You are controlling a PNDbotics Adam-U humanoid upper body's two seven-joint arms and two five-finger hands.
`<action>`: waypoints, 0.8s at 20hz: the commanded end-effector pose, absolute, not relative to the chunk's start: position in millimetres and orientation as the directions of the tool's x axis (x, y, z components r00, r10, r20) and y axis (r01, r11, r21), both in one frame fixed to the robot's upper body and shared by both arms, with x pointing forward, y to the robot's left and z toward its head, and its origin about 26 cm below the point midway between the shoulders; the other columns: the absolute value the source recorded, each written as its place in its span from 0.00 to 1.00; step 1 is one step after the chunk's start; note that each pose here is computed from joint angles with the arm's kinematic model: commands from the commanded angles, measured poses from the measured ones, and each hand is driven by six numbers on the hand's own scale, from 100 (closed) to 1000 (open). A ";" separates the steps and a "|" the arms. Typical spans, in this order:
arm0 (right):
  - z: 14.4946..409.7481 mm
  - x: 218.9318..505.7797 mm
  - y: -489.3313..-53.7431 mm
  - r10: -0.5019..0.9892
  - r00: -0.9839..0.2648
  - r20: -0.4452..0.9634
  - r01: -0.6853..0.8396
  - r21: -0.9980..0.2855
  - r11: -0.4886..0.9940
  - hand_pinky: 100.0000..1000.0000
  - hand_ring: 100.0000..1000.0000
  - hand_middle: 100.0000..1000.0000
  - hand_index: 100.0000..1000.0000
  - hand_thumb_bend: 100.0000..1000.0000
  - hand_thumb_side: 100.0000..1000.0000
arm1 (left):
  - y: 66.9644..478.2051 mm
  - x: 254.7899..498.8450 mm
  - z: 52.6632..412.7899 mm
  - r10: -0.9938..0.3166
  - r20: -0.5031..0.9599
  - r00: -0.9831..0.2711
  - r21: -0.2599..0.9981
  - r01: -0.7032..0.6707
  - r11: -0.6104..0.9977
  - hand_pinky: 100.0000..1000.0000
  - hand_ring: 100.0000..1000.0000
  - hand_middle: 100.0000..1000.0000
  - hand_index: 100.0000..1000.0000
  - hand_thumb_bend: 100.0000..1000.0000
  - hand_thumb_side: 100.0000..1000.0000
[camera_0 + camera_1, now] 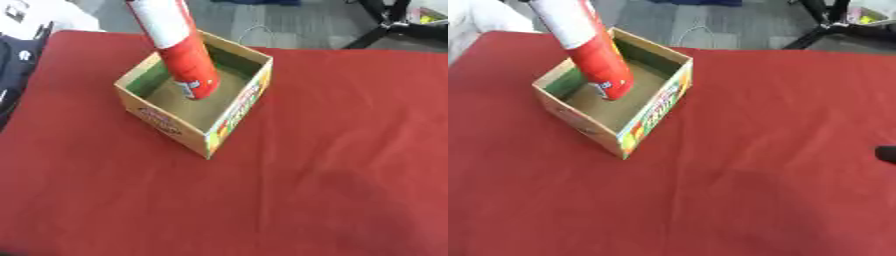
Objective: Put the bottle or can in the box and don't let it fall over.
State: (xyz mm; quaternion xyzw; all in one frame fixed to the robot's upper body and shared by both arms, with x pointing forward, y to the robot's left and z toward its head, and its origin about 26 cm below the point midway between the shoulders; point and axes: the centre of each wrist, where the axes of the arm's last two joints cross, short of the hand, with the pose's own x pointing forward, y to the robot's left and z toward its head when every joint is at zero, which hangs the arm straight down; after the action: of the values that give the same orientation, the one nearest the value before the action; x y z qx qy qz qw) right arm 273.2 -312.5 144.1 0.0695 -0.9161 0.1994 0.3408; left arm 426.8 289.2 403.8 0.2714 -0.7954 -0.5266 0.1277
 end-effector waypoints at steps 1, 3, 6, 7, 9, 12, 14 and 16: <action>151.8 272.6 -311.5 0.016 -0.776 0.631 -0.259 -0.341 0.904 0.83 0.76 0.66 0.86 0.00 0.47 | 292.2 423.5 406.1 -0.569 -0.130 -0.812 0.918 -0.316 0.240 0.83 0.86 0.74 0.75 0.08 0.14; 151.3 272.3 -311.6 0.015 -0.774 0.633 -0.259 -0.338 0.905 0.83 0.76 0.66 0.86 0.00 0.47 | 290.5 426.9 399.1 -0.563 -0.158 -0.812 0.938 -0.301 0.171 1.00 0.95 0.86 0.85 0.16 0.69; 150.7 272.0 -312.0 0.015 -0.771 0.636 -0.258 -0.334 0.907 0.83 0.76 0.66 0.86 0.00 0.47 | 295.5 428.4 400.5 -0.562 -0.192 -0.804 0.944 -0.308 0.118 1.00 0.98 0.92 0.88 0.23 0.92; 150.8 272.0 -312.0 0.014 -0.771 0.637 -0.258 -0.332 0.907 0.83 0.76 0.66 0.86 0.00 0.47 | 297.1 428.7 401.2 -0.561 -0.199 -0.803 0.944 -0.311 0.109 1.00 0.98 0.92 0.86 0.25 0.91; 150.9 272.0 -312.2 0.012 -0.770 0.638 -0.259 -0.330 0.908 0.83 0.76 0.66 0.86 0.00 0.47 | 299.7 429.5 401.3 -0.561 -0.203 -0.802 0.945 -0.310 0.102 1.00 0.98 0.92 0.86 0.13 0.89; 150.8 271.8 -312.6 0.008 -0.767 0.641 -0.261 -0.324 0.909 0.83 0.76 0.66 0.86 0.00 0.47 | 302.6 431.1 400.0 -0.565 -0.190 -0.803 0.945 -0.306 0.117 1.00 0.97 0.92 0.87 0.04 0.87; 150.6 271.6 -312.8 0.006 -0.766 0.643 -0.263 -0.322 0.909 0.83 0.76 0.66 0.86 0.00 0.47 | 304.3 432.2 398.7 -0.569 -0.178 -0.803 0.945 -0.301 0.129 1.00 0.99 0.99 0.95 0.11 0.88; 150.6 271.5 -313.1 0.005 -0.764 0.645 -0.264 -0.320 0.910 0.83 0.76 0.66 0.86 0.00 0.47 | 305.5 432.8 397.5 -0.572 -0.174 -0.801 0.947 -0.295 0.124 1.00 1.00 1.00 1.00 0.14 0.87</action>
State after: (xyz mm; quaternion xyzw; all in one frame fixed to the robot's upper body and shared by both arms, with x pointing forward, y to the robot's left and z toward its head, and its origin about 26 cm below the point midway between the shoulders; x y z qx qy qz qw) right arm 273.0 -312.1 143.5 0.0717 -0.9153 0.1943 0.3453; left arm 438.2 299.5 384.0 0.2809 -0.7372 -0.6015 0.1256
